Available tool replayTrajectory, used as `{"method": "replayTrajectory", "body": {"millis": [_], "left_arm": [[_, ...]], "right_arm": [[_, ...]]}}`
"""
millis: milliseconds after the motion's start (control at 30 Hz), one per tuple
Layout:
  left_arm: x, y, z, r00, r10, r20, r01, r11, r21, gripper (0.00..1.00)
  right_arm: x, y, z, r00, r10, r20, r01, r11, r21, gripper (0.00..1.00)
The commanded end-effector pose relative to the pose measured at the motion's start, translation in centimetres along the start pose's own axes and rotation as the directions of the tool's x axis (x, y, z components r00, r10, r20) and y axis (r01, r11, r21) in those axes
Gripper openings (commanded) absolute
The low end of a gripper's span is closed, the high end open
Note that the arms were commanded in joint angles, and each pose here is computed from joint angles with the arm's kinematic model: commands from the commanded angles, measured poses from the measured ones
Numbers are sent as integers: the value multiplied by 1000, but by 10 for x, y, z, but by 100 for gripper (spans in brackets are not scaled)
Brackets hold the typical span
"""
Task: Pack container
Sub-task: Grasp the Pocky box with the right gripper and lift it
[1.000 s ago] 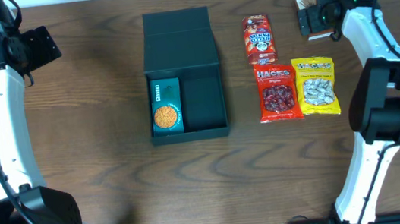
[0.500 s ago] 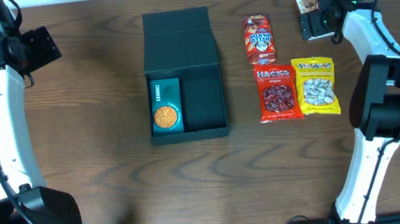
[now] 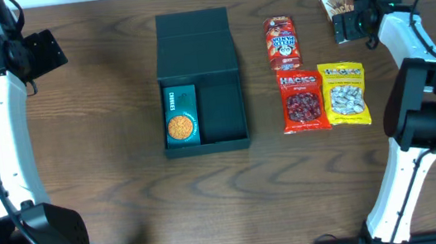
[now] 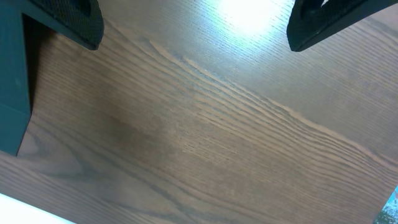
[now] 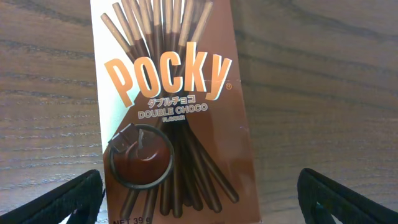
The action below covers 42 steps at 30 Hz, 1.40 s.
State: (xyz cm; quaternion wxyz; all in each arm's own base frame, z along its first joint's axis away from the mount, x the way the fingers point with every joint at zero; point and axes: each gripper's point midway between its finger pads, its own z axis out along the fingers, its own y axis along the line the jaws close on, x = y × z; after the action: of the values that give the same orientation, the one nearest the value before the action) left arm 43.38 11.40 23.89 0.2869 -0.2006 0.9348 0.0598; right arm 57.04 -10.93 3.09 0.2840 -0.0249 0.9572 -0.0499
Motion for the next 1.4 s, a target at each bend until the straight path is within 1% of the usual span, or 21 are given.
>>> {"method": "replayTrajectory", "body": {"millis": [0, 233, 400, 467, 600, 700, 867, 1167, 1367], "left_arm": [[3, 0, 3, 1000, -12, -16, 12, 1000, 1, 95], [6, 1, 3, 1000, -10, -28, 10, 1000, -2, 95], [6, 1, 3, 1000, -10, -28, 10, 1000, -2, 95], [6, 1, 3, 1000, -10, -28, 10, 1000, -2, 95], [6, 1, 3, 1000, -10, -28, 10, 1000, -2, 95], [6, 1, 3, 1000, -10, -28, 10, 1000, -2, 95], [6, 1, 3, 1000, -10, -28, 10, 1000, -2, 95], [6, 1, 3, 1000, -10, -29, 10, 1000, -3, 95], [6, 1, 3, 999, -10, -31, 9, 1000, -3, 95]], "right_arm": [[8, 1, 11, 1000, 19, -18, -20, 1000, -10, 99], [17, 10, 23, 999, 20, -37, -22, 998, -51, 99], [16, 10, 23, 999, 19, -31, -20, 998, -52, 99], [16, 10, 23, 999, 19, -32, -20, 998, -52, 97], [16, 12, 23, 999, 17, -31, -18, 998, -53, 89], [16, 17, 23, 999, 14, -35, -16, 998, -59, 86], [14, 41, 22, 999, -15, -46, 11, 996, -85, 85], [6, 88, 18, 996, -84, -34, 79, 989, -128, 77], [1, 108, 5, 998, -42, -49, 34, 989, -147, 74]]}}
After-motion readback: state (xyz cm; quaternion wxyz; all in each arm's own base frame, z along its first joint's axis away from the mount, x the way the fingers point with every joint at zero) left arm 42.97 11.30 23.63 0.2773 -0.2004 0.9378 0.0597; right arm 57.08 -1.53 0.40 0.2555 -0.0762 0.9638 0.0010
